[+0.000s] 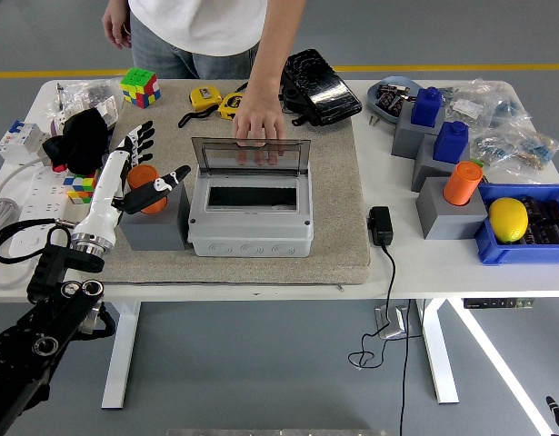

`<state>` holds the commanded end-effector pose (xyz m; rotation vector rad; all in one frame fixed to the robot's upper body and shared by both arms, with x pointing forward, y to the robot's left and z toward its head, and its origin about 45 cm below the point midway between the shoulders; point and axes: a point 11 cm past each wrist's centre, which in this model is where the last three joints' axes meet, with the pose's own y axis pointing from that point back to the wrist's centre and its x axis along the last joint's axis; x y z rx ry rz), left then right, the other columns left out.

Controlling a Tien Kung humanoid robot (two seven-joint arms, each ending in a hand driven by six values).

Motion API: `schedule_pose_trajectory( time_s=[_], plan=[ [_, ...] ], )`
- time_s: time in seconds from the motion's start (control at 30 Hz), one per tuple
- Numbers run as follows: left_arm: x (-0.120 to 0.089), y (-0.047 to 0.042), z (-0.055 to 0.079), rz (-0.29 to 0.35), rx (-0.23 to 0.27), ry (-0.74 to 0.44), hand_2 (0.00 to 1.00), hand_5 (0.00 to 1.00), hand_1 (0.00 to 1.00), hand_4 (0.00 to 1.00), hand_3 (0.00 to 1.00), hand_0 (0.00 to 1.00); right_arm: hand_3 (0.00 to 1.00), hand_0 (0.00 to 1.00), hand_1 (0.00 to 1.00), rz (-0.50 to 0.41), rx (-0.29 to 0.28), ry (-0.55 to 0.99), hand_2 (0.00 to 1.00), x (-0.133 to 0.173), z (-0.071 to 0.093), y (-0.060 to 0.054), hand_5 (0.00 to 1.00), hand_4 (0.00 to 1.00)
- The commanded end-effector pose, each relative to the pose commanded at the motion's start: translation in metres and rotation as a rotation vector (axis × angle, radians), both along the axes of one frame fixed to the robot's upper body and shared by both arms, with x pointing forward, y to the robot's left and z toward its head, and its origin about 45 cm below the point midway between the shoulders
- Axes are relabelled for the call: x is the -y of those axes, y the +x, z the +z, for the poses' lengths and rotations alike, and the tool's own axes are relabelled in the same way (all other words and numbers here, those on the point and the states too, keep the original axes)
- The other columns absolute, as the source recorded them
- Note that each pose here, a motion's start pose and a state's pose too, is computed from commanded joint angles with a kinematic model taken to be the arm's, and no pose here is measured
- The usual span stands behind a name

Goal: Fetch the battery,place it into the box,close the lid of the box

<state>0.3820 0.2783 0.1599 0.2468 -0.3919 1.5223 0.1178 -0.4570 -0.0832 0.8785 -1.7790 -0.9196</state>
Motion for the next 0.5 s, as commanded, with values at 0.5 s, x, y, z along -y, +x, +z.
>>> schedule_pose_trajectory(
  time_s=[0.5],
  plan=[
    [0.0028, -0.0007, -0.0042, 0.024, 0.003, 0.011, 0.877, 0.145, 0.856, 0.998, 0.920, 0.740, 0.802, 0.846, 0.806, -0.005, 0.002, 0.002, 0.769, -0.0006, -0.0003, -0.0001, 0.998, 0.998]
  ],
)
